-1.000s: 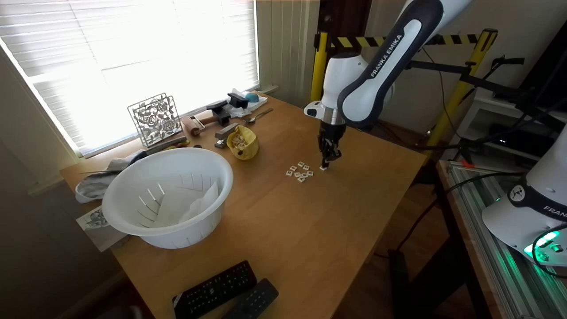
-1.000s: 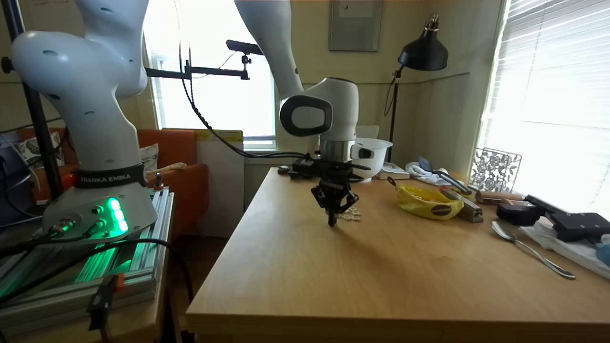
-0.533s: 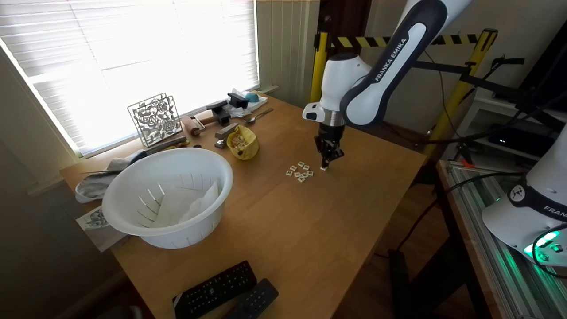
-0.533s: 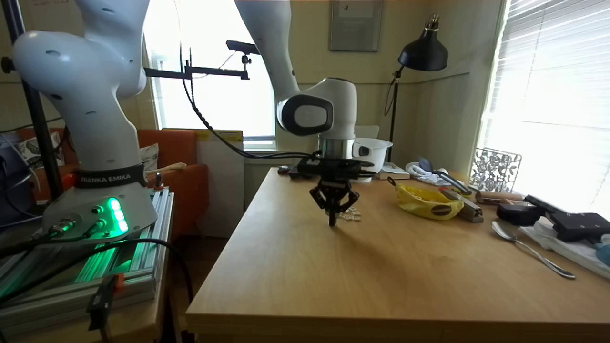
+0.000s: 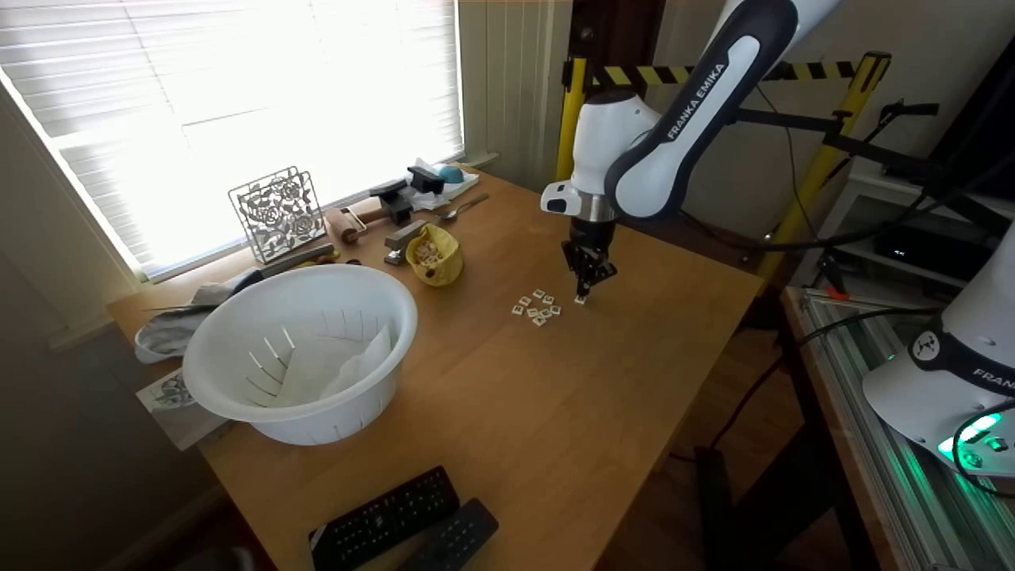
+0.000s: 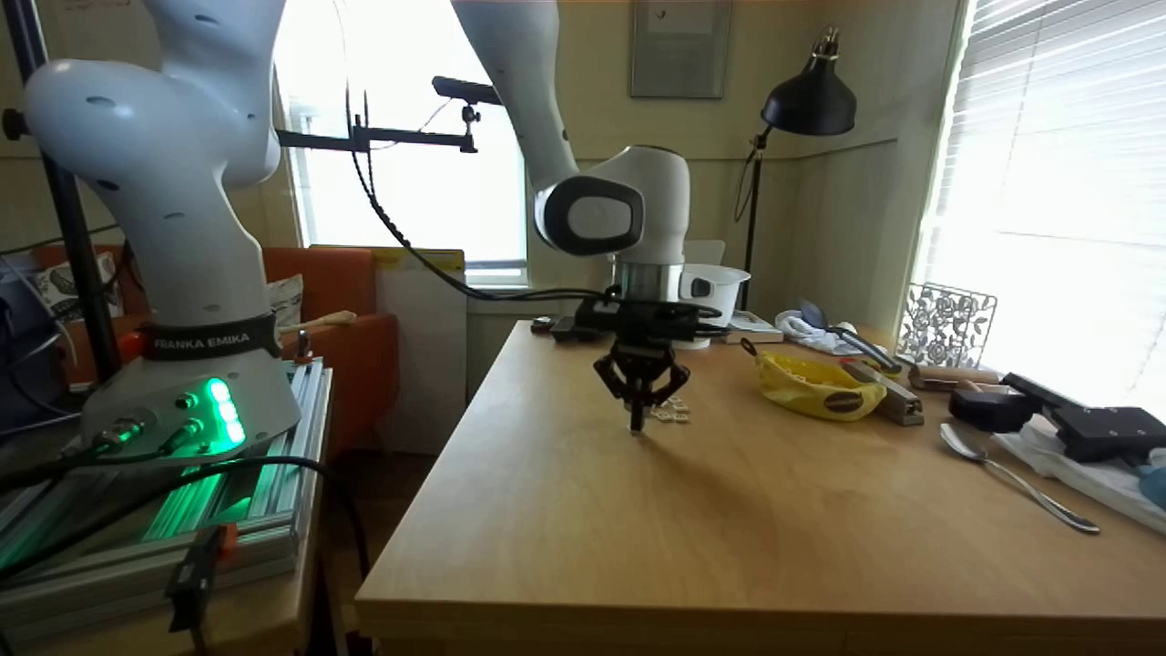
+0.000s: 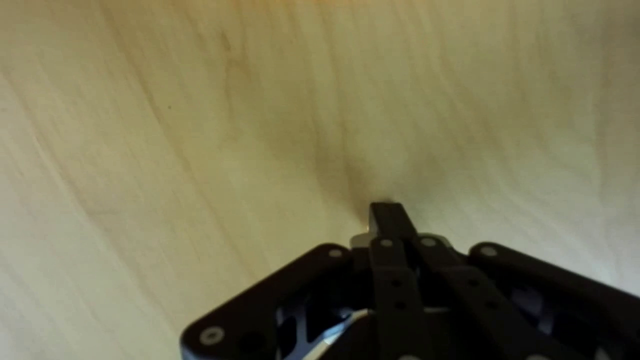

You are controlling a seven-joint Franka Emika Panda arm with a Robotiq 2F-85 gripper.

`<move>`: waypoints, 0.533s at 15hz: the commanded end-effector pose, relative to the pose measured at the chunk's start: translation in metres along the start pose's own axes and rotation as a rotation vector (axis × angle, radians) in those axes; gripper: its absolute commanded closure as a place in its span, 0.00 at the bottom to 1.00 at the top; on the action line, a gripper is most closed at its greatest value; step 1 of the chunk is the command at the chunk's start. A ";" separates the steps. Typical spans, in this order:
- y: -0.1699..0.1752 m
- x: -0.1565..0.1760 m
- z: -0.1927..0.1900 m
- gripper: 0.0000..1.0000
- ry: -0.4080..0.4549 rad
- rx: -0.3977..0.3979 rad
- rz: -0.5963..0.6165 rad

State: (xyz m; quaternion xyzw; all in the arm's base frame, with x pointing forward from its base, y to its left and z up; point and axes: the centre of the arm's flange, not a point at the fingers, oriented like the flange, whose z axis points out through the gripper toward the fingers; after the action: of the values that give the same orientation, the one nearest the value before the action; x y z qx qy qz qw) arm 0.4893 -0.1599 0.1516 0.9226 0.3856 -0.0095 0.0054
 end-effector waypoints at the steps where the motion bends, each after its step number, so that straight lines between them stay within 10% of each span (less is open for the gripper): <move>1: 0.013 -0.006 -0.031 1.00 0.071 0.045 0.079; 8: 0.010 -0.007 -0.054 1.00 0.077 0.055 0.461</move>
State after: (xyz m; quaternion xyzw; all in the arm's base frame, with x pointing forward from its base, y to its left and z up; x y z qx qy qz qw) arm 0.4978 -0.1777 0.2009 0.9709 0.2352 0.0289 -0.0340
